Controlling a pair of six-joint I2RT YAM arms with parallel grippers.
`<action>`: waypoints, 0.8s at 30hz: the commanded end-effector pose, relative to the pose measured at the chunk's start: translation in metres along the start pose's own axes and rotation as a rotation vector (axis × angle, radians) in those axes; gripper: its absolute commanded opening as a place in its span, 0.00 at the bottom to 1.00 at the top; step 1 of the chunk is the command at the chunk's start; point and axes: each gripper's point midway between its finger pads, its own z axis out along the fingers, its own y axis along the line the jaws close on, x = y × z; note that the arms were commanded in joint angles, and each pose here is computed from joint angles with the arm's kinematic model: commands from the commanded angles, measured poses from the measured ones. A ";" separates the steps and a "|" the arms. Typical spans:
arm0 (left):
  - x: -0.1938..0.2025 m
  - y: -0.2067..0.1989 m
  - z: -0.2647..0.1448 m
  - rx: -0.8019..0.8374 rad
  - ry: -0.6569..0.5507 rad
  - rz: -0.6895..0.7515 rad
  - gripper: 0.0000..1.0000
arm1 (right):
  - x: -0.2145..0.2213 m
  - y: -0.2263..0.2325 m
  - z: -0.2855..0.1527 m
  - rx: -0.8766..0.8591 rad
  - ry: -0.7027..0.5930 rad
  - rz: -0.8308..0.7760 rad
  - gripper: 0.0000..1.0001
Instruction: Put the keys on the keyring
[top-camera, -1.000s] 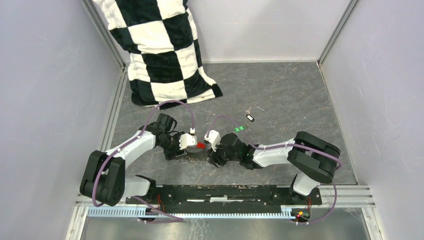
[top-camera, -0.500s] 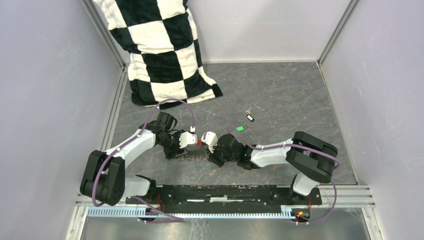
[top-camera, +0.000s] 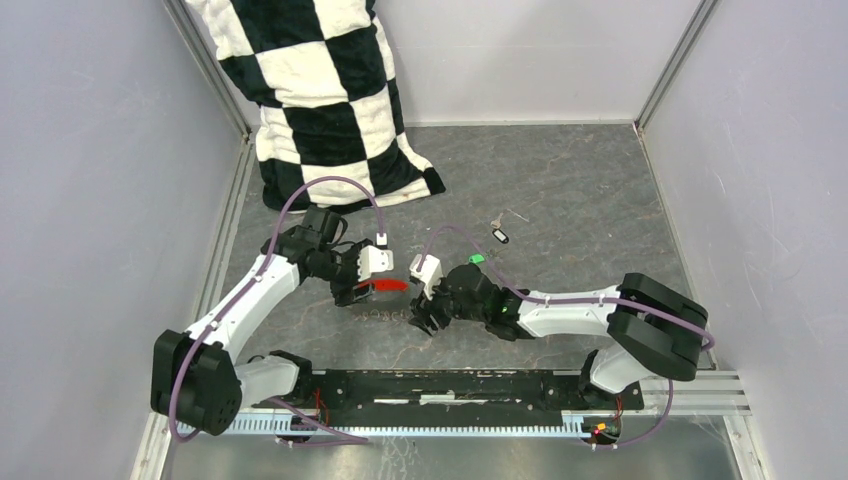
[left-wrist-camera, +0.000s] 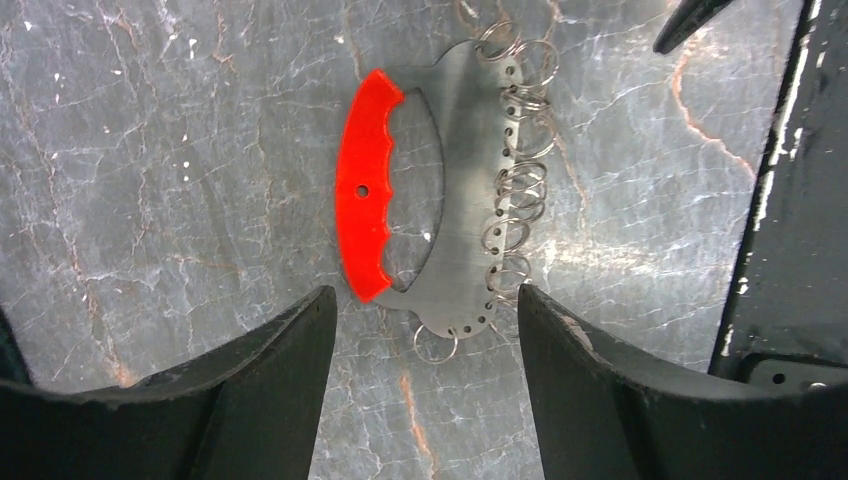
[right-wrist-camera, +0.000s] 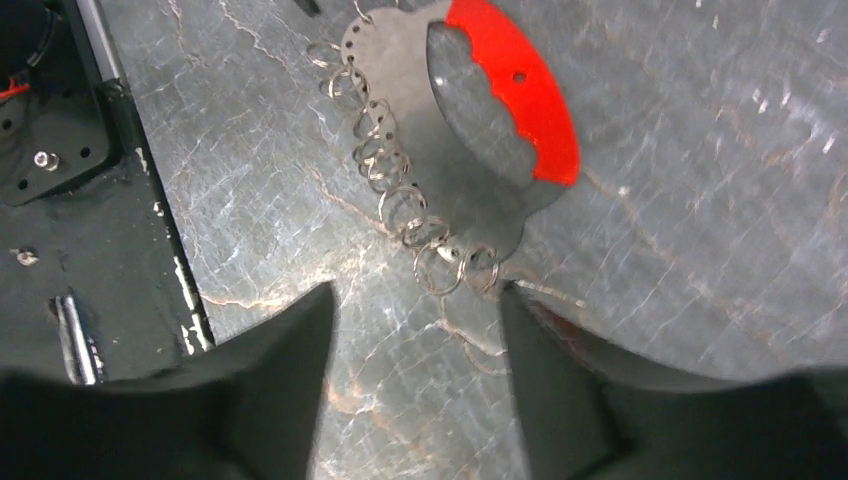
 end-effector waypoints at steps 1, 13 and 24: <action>-0.016 -0.007 -0.006 0.024 -0.066 0.012 0.74 | 0.006 -0.011 0.000 0.060 -0.001 -0.011 0.77; -0.013 -0.007 -0.008 0.009 -0.054 0.004 0.74 | 0.010 -0.024 0.031 0.110 0.042 -0.039 0.54; -0.009 -0.013 -0.008 0.018 -0.047 0.008 0.73 | 0.013 -0.027 0.038 0.114 0.054 -0.040 0.37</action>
